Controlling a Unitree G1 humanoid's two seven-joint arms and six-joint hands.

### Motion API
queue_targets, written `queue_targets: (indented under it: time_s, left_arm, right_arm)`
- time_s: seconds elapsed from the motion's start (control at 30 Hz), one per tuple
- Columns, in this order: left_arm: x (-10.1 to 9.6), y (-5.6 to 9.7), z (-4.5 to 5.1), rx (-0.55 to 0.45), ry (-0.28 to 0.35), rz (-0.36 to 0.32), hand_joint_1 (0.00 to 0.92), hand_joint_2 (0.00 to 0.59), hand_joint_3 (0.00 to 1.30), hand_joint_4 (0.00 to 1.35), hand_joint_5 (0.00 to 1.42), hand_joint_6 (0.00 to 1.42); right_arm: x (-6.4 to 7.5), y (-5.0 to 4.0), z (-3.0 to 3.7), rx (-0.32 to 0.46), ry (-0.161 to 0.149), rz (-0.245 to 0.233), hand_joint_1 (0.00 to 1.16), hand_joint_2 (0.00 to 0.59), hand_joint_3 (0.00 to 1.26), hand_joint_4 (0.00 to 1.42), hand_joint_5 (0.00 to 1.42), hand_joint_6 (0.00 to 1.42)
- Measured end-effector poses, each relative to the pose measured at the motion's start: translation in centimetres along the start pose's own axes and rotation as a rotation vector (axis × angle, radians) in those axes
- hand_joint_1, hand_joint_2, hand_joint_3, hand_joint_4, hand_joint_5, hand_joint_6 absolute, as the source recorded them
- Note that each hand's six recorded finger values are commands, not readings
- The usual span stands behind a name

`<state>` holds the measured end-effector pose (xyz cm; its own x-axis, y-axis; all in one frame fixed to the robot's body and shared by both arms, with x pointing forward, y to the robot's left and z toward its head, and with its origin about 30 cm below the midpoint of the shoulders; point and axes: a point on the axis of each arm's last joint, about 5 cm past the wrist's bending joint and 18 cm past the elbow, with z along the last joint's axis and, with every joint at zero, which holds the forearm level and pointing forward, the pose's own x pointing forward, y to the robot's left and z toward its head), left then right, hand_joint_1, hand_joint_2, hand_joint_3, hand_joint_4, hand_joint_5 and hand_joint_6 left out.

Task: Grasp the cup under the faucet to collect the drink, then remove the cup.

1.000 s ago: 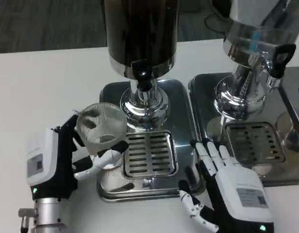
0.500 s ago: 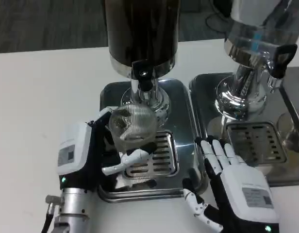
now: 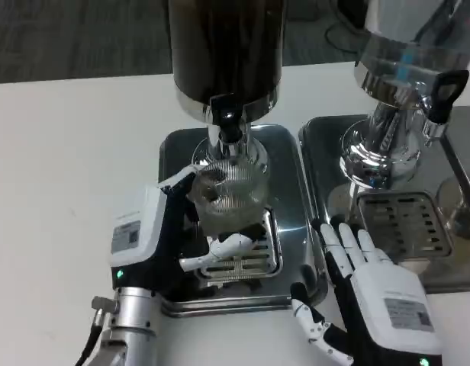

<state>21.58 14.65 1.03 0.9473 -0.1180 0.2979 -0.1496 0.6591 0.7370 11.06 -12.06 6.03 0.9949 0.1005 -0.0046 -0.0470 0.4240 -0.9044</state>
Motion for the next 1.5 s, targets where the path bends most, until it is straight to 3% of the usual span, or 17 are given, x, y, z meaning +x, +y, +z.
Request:
queue_targets:
  time_s: [0.1,0.2,0.33,0.6,0.77,0.93,1.0,1.1,1.27,1.33,1.5]
  left_arm:
    - [-0.1,0.0,-0.11,0.01,0.003,-0.024,0.284,0.044,0.28,0.36,0.62,0.69]
    - [-0.1,0.0,-0.13,0.023,0.002,-0.026,0.178,0.037,0.16,0.21,0.5,0.49]
    - [-0.1,0.0,-0.14,0.04,0.0,-0.015,0.012,0.002,0.08,0.1,0.41,0.36]
    - [-0.4,0.4,-0.29,0.017,0.005,-0.014,0.0,0.0,0.1,0.14,0.42,0.38]
    - [-1.6,1.0,-0.89,0.002,0.008,-0.006,0.0,0.0,0.11,0.15,0.43,0.38]
    - [-2.5,2.1,-1.92,-0.007,0.092,0.042,0.0,0.0,0.07,0.03,0.32,0.28]
    - [-2.5,2.5,-2.13,-0.012,0.106,0.074,0.0,0.0,0.04,0.01,0.32,0.25]
    - [-2.1,3.6,-2.59,0.035,0.073,0.1,0.0,0.0,0.0,0.0,0.24,0.18]
    - [-2.3,4.4,-3.09,0.091,0.063,0.103,0.0,0.012,0.0,0.0,0.09,0.01]
    - [-2.5,4.6,-3.12,0.093,0.061,0.109,0.0,0.025,0.0,0.0,0.04,0.0]
    - [-2.5,6.4,-3.4,0.208,-0.027,0.098,0.0,0.052,0.0,0.0,0.0,0.0]
  right_arm:
    - [0.0,0.0,0.04,0.005,0.0,-0.001,0.22,0.424,0.04,0.0,0.0,0.1]
    - [0.1,-0.04,0.02,0.003,-0.002,-0.002,0.22,0.424,0.04,0.0,0.0,0.1]
    - [0.2,-0.08,0.02,0.003,-0.004,-0.004,0.22,0.424,0.04,0.0,0.0,0.09]
    - [0.3,-0.18,-0.09,-0.001,-0.022,-0.005,0.22,0.424,0.04,0.0,0.0,0.09]
    - [0.7,-0.18,-0.05,-0.002,-0.041,-0.009,0.22,0.424,0.04,0.0,0.0,0.08]
    - [1.0,-0.34,-0.24,-0.013,-0.052,-0.017,0.23,0.423,0.04,0.0,0.0,0.07]
    - [1.1,-0.4,-0.21,-0.044,-0.07,-0.024,0.23,0.421,0.04,0.0,0.0,0.07]
    - [1.2,-0.5,-0.15,-0.103,-0.108,-0.032,0.24,0.417,0.04,0.0,0.0,0.05]
    - [1.2,-0.55,-0.22,-0.108,-0.097,-0.035,0.25,0.416,0.04,0.0,0.0,0.0]
    - [1.2,-0.61,-0.37,-0.127,-0.096,-0.036,0.25,0.416,0.02,0.0,0.0,0.0]
    - [1.4,-0.98,-0.88,-0.177,-0.086,-0.023,0.25,0.412,0.0,0.0,0.0,0.0]
